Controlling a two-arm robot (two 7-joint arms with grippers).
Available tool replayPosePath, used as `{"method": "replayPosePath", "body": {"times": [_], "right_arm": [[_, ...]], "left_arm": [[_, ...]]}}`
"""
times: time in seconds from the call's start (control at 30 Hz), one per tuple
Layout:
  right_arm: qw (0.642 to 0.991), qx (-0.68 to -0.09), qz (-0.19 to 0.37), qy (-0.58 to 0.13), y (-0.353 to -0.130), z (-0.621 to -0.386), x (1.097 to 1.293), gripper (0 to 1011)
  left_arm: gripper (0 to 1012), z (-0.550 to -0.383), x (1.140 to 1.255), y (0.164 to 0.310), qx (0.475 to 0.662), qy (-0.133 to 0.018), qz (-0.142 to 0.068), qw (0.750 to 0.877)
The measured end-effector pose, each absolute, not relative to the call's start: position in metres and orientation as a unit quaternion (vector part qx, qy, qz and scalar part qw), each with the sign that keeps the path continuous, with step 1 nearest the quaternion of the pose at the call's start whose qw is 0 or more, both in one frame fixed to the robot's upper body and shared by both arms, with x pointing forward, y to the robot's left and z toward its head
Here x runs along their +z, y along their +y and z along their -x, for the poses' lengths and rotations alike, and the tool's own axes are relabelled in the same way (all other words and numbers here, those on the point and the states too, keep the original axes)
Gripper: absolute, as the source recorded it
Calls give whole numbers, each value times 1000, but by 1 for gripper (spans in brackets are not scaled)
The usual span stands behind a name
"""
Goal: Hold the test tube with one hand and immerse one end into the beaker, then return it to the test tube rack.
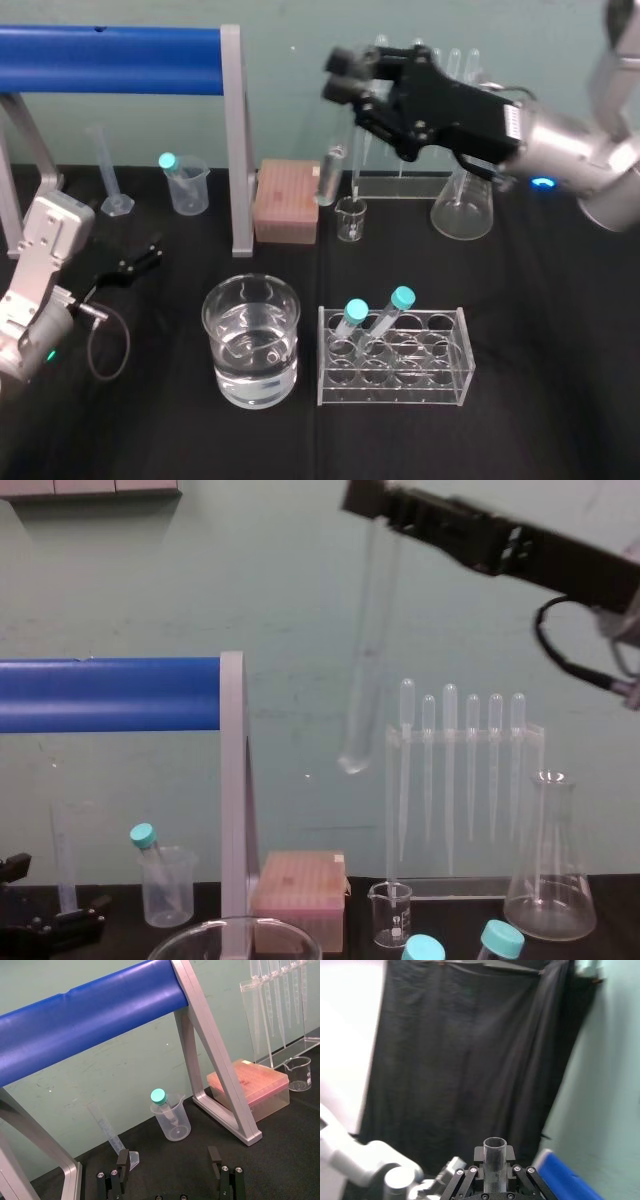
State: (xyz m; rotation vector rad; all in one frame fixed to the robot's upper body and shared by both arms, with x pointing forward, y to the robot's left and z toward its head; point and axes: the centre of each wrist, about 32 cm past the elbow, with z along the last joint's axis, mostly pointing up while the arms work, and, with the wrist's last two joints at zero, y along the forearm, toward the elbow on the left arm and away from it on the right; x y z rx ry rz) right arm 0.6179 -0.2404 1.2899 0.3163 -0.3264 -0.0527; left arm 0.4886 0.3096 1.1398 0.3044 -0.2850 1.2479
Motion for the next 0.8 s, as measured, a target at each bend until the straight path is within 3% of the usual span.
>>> {"method": "replayPosePath", "body": {"times": [0.3,0.6,0.8], "right_arm": [[968,-149,-148,-139,-290,-566,1277,242],[960,-227,-123,-111,-320,-513,1272,242],[954,-266,-104,-94,-334,-494,1268,241]], "left_arm": [[1000,-489,1140,310,580,-132,-141,791],[1000,-489,1140,310,580,-132,-141,791],[1000,-489,1140,310,580,-132,-141,791]]}}
